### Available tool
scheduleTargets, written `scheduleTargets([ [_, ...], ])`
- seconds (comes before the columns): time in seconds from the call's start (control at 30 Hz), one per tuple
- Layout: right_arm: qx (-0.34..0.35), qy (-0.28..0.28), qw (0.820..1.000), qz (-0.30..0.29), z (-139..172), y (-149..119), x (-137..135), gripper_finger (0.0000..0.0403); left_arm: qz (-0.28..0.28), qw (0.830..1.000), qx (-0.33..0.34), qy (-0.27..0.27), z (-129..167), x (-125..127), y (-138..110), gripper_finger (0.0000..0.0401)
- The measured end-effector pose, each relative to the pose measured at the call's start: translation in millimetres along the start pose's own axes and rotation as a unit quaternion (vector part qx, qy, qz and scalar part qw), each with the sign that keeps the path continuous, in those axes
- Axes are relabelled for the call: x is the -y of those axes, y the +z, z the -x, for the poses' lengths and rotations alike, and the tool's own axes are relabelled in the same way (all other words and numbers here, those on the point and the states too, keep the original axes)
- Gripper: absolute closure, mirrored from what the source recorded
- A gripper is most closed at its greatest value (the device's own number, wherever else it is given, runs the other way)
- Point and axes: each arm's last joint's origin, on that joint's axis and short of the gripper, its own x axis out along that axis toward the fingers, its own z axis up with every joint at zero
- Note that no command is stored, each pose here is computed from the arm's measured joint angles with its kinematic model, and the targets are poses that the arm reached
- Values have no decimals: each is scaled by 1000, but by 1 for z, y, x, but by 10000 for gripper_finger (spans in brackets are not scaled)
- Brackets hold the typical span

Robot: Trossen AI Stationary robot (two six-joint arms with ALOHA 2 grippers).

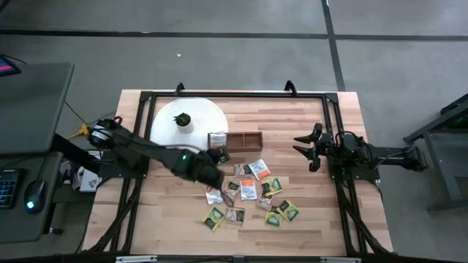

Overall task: Pick & Place Tea
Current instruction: Put the yellow tea bag into the middle section of the wooden organizer

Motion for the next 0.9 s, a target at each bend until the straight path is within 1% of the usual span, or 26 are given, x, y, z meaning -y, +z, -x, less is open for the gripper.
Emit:
scheduleTargets([
  [0.1, 0, 0, 1000, 0, 0, 0, 0, 250, -16, 1000, -15, 12, -16, -13, -14, 401],
  [0.2, 0, 0, 1000, 0, 0, 0, 0, 250, -22, 998, -28, 43, -33, -28, -27, 401],
  [0.3, 0, 0, 1000, 0, 0, 0, 0, 250, -40, 997, -16, 64, -48, -41, -40, 401],
  [0.37, 0, 0, 1000, 0, 0, 0, 0, 250, -61, 996, -11, 70, -63, -48, -43, 401],
  [0.4, 0, 0, 1000, 0, 0, 0, 0, 250, -71, 995, -10, 70, -71, -50, -44, 401],
  [0.47, 0, 0, 1000, 0, 0, 0, 0, 250, -96, 994, -13, 50, -86, -48, -46, 401],
  [0.53, 0, 0, 1000, 0, 0, 0, 0, 250, -104, 993, -19, 50, -99, -51, -47, 401],
  [0.6, 0, 0, 1000, 0, 0, 0, 0, 250, -114, 992, -30, 33, -111, -48, -48, 401],
  [0.7, 0, 0, 1000, 0, 0, 0, 0, 250, -99, 992, -60, 38, -131, -51, -41, 401],
  [0.77, 0, 0, 1000, 0, 0, 0, 0, 250, -103, 992, -60, 28, -137, -48, -40, 401],
  [0.83, 1, 0, 1000, 0, 0, 0, 0, 250, -96, 993, -51, 38, -141, -51, -37, 401],
  [0.9, 0, 0, 1000, 0, 0, 0, 0, 250, -106, 993, -42, 26, -143, -47, -34, 401],
])
